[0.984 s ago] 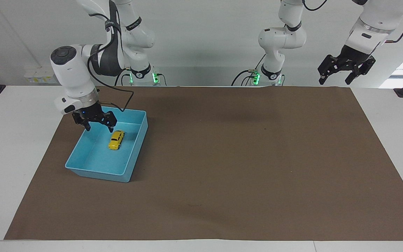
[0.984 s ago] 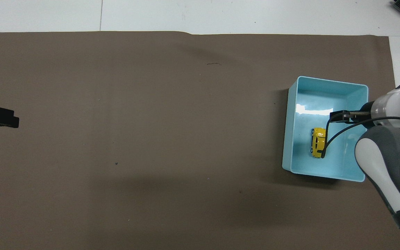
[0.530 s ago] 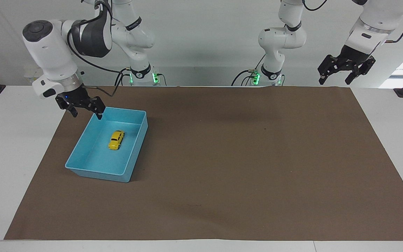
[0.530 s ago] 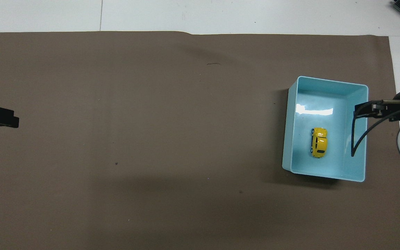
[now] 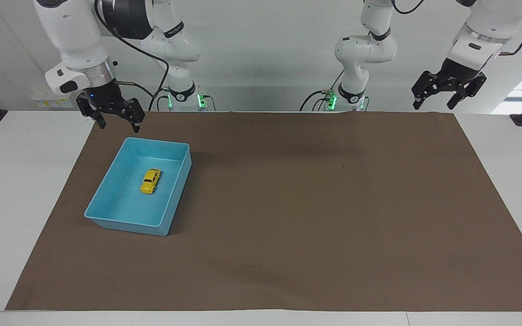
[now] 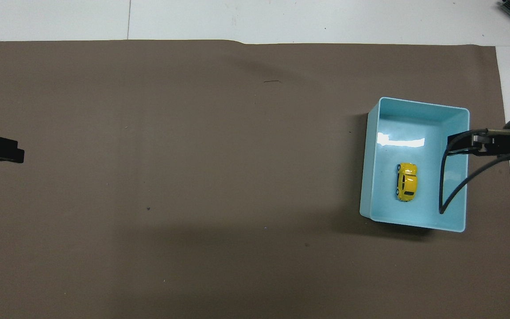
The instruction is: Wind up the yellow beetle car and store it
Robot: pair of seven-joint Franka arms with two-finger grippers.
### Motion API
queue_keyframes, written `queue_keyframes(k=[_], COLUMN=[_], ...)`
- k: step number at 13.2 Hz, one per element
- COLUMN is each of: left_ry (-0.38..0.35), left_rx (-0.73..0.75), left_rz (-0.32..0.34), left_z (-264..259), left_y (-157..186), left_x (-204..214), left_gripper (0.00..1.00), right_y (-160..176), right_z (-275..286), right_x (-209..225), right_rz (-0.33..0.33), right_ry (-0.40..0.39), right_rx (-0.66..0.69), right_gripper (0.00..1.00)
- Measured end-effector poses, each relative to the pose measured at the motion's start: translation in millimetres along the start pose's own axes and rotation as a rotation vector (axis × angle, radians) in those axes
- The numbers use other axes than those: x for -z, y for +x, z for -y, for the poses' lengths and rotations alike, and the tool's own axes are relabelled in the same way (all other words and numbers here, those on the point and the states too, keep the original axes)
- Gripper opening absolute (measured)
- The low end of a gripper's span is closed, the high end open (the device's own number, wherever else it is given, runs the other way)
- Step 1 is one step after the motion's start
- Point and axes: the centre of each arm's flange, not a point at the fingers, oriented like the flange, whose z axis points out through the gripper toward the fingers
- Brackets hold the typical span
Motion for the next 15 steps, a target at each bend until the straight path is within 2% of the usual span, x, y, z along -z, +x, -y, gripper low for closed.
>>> queue_keyframes(k=[3, 6, 11, 15], left_ry=[0.0, 0.0, 0.0, 0.0], left_rx=[0.0, 0.0, 0.0, 0.0], left_rz=[0.0, 0.0, 0.0, 0.0], left_z=[0, 0, 0, 0], left_y=[0, 0, 0, 0], left_x=[0, 0, 0, 0], left_gripper=[1.0, 1.0, 1.0, 1.0], right_y=[-5, 0, -6, 0], right_z=[30, 14, -9, -16], right_x=[4, 15, 53, 50], right_rz=[-0.008, -0.004, 0.042, 0.039], right_ry=[-0.016, -0.031, -0.009, 0.004], right_rx=[0.059, 0.113, 0.081, 0.067], right_gripper=[1.0, 1.0, 1.0, 1.0])
